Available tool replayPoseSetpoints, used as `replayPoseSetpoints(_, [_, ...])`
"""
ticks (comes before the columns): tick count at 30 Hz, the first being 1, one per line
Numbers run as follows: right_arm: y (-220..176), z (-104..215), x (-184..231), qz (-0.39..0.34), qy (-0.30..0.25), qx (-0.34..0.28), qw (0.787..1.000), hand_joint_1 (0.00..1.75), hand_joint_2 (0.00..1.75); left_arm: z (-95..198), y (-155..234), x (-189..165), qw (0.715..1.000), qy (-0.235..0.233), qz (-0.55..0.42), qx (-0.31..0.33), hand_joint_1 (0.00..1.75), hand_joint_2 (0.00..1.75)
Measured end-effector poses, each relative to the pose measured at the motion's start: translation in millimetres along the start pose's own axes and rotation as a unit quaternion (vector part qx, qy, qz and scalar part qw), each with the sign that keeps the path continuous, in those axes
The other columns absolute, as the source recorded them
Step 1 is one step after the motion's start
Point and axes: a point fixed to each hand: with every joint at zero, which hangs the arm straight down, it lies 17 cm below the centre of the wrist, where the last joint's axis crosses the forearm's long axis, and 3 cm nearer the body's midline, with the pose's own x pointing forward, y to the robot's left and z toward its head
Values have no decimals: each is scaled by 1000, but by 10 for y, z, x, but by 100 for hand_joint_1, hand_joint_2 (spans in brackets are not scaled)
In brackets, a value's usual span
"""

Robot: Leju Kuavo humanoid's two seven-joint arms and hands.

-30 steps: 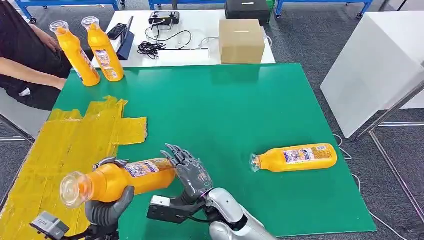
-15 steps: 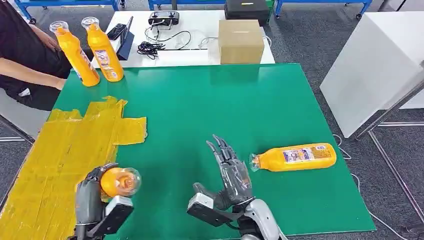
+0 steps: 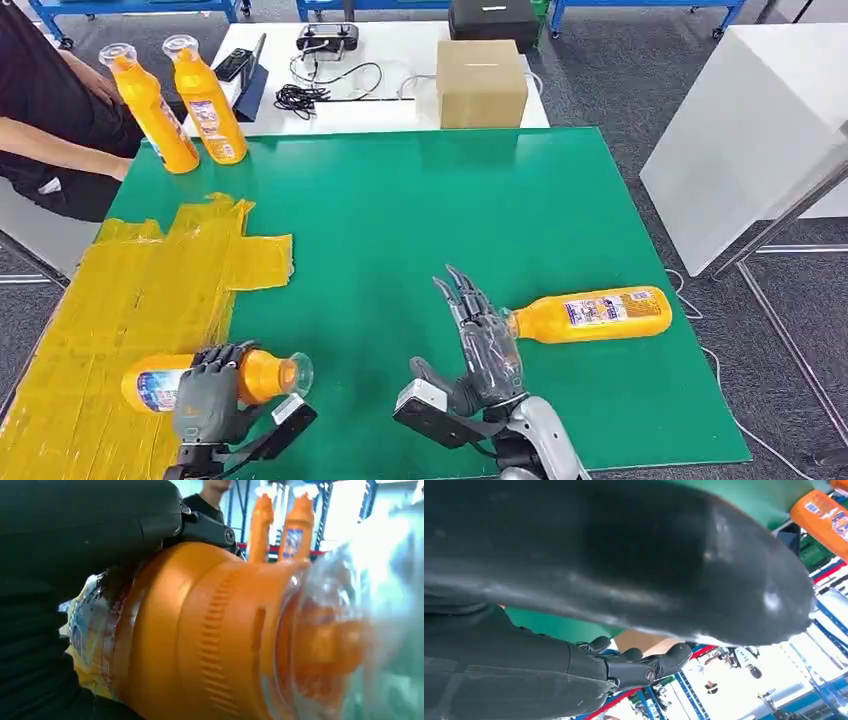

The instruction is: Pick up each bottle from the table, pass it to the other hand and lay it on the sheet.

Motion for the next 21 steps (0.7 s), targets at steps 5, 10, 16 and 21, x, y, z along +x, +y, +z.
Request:
replayPoseSetpoints(5, [34, 3, -6, 0, 3, 10, 1000, 0, 0, 9, -219, -27, 998, 9, -51, -33, 0, 0])
replayPoseSetpoints(10, [56, 8, -11, -1, 4, 16, 1000, 0, 0, 15, -256, -88, 995, 19, -89, -33, 0, 0])
replayPoseSetpoints(16, [60, 8, -12, -4, 5, 17, 1000, 0, 0, -1, -203, -278, 992, 60, -112, -18, 0, 0])
replayPoseSetpoints(21, [60, 10, -14, -4, 5, 17, 1000, 0, 0, 10, -176, -282, 991, 47, -122, -7, 0, 0])
